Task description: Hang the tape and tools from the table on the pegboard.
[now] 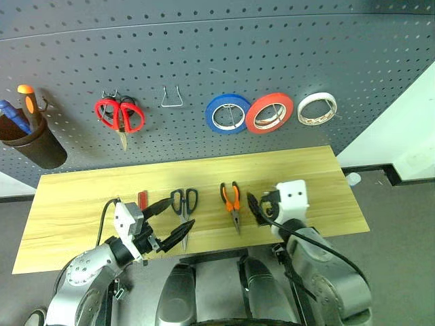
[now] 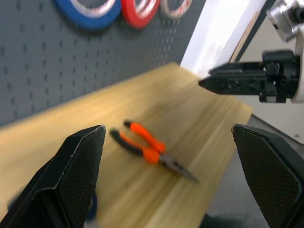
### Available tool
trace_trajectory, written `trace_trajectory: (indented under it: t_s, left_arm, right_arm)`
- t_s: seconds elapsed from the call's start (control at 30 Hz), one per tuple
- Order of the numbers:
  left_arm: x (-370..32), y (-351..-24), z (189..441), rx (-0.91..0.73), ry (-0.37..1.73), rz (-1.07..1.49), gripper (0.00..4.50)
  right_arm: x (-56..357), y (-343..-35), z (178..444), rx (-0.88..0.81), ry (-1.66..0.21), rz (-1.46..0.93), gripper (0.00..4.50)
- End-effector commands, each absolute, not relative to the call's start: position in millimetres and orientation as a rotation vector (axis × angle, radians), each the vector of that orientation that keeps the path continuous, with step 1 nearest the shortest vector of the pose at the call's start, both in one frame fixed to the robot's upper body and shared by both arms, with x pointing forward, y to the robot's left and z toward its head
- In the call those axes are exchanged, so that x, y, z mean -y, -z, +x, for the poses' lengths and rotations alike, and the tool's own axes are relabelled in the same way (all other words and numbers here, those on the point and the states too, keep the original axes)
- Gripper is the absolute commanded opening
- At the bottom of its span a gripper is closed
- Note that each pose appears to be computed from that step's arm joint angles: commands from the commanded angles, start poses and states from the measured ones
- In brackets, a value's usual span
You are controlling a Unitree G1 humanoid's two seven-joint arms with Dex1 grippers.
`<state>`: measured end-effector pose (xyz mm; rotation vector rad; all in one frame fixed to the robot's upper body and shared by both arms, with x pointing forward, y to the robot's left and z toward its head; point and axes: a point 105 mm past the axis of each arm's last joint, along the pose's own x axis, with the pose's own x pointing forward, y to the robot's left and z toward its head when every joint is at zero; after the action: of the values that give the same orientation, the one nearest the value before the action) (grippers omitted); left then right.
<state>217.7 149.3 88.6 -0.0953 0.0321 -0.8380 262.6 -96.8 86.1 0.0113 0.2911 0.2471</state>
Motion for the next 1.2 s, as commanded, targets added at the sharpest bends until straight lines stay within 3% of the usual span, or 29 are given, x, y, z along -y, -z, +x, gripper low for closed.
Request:
trace_trajectory:
  t_s: [0.03,0.4,0.83,1.17,1.2]
  left_arm:
    - [-151.3,-91.6,209.4,-0.023,0.832,-0.074,4.47]
    - [-146.0,-79.3,191.5,-0.066,0.798,-0.103,4.47]
    - [-138.7,-78.9,183.5,-0.057,0.76,-0.117,4.47]
    - [-135.5,-78.2,178.8,-0.061,0.758,-0.124,4.47]
    - [-135.0,-78.4,178.6,-0.061,0.759,-0.125,4.47]
  right_arm:
    - [66.6,-79.6,263.3,-0.343,-0.311,0.008,4.11]
    - [30.8,-64.5,275.5,-0.446,-0.437,-0.048,4.11]
    - [26.9,-38.2,281.2,-0.522,-0.493,-0.099,4.11]
    - [27.8,-42.6,294.8,-0.498,-0.481,-0.111,4.11]
    - [28.1,-43.6,295.5,-0.495,-0.479,-0.106,4.29]
